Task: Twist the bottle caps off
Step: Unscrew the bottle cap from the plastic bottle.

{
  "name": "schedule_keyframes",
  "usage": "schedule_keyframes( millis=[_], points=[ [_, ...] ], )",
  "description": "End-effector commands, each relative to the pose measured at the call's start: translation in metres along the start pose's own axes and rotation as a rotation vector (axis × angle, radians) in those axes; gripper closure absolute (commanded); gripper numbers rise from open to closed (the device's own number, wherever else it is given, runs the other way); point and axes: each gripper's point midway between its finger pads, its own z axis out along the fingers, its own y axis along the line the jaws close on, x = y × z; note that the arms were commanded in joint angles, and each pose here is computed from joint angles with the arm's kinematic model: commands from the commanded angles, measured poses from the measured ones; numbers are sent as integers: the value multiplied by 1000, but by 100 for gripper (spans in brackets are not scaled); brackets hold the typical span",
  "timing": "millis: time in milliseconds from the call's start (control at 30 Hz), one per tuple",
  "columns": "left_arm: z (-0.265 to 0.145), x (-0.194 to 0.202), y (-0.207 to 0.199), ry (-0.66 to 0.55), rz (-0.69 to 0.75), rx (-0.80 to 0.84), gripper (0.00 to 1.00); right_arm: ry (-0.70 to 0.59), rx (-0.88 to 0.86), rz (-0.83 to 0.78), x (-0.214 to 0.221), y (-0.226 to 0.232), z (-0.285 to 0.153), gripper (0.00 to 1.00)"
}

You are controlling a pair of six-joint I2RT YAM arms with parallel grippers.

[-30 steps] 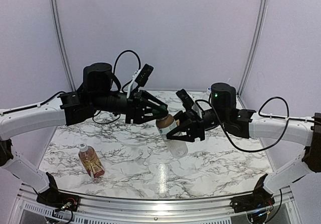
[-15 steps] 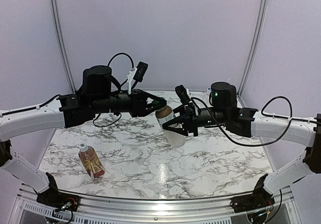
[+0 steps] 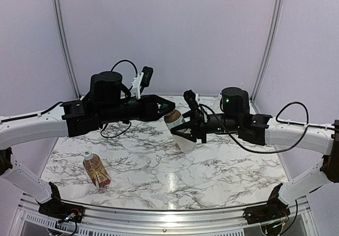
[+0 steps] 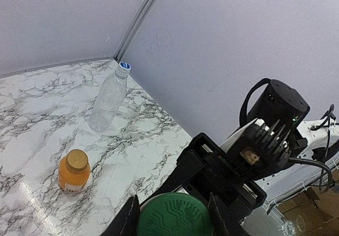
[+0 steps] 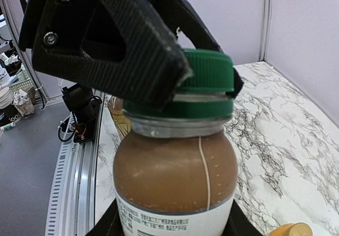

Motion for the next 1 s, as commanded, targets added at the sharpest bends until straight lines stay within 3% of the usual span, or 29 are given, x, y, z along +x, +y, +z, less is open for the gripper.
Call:
schedule_keyframes(
  millis=[0,267,433,667,967],
  points=[
    [-17,-37,-19,-102,6,80,71,-5,-13,-24,-3,3,-9,81],
    [-24,-34,-30,-59,118,180,35,-40,-207,-13,-9,34,-9,81],
    [-34,-31,-41,-38,204,248,19,-50,-298,-3,-10,47,-11,80],
    [-46,-10,-65,23,355,424,12,-65,-408,29,-15,61,-13,80],
    [-47,10,-76,78,453,546,18,-73,-532,60,-16,76,-17,79]
  ],
)
